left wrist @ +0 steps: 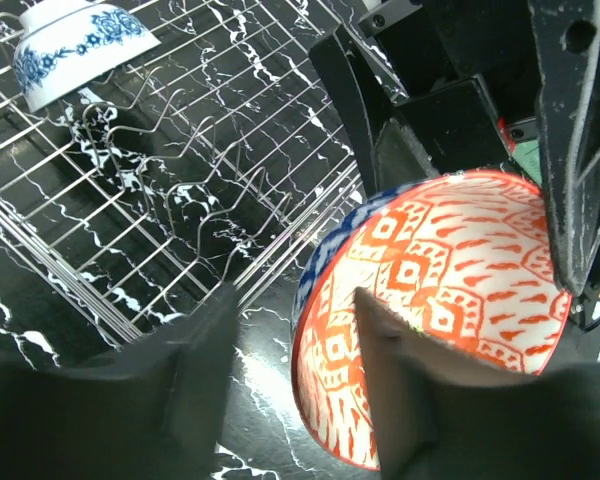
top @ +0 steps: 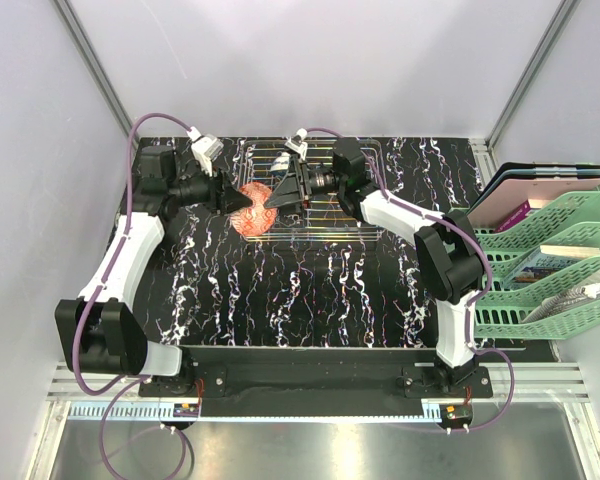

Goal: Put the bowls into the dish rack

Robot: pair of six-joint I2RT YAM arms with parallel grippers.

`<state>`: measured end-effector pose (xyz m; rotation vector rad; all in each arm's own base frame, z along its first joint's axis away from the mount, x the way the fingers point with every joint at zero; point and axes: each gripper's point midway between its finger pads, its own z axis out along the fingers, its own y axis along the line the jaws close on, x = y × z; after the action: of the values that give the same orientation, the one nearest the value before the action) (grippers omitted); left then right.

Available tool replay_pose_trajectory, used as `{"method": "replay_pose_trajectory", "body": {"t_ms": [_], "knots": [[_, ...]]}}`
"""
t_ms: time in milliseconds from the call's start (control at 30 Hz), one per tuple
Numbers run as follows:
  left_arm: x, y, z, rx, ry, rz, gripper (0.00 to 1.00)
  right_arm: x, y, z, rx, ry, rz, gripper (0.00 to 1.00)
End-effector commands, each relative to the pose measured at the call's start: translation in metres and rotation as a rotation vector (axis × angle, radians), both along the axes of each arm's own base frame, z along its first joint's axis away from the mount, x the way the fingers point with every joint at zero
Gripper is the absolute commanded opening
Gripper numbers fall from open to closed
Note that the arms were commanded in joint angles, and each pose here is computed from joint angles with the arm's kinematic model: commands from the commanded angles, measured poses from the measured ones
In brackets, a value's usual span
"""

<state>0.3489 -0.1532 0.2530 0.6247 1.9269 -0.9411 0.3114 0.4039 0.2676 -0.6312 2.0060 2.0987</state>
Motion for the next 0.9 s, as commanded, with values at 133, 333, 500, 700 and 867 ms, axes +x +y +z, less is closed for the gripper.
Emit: {"method": "replay_pose_trajectory", "body": {"t_ms": [133,333,500,700,867], "knots": [[-0.001,-0.001,0.026,0.001,-0.105,-0.003,0.64,-0.007,0.001,0.012,0.013,-0.1,0.016,0.29],[0.004,0.016,0.035,0.033,-0.133,0.082,0.68,0.002,-0.002,-0.004,-0.1,-0.195,-0.041,0.27],[0.014,0.055,0.036,0.063,-0.112,0.214,0.69,0.023,-0.015,-0.007,-0.25,-0.354,-0.15,0.24],[0.013,0.099,0.022,0.054,-0.067,0.317,0.89,0.054,-0.045,-0.008,-0.474,-0.621,-0.282,0.21],[0.005,0.118,0.011,0.041,-0.047,0.352,0.99,0.077,-0.071,-0.004,-0.62,-0.806,-0.366,0.21]]}}
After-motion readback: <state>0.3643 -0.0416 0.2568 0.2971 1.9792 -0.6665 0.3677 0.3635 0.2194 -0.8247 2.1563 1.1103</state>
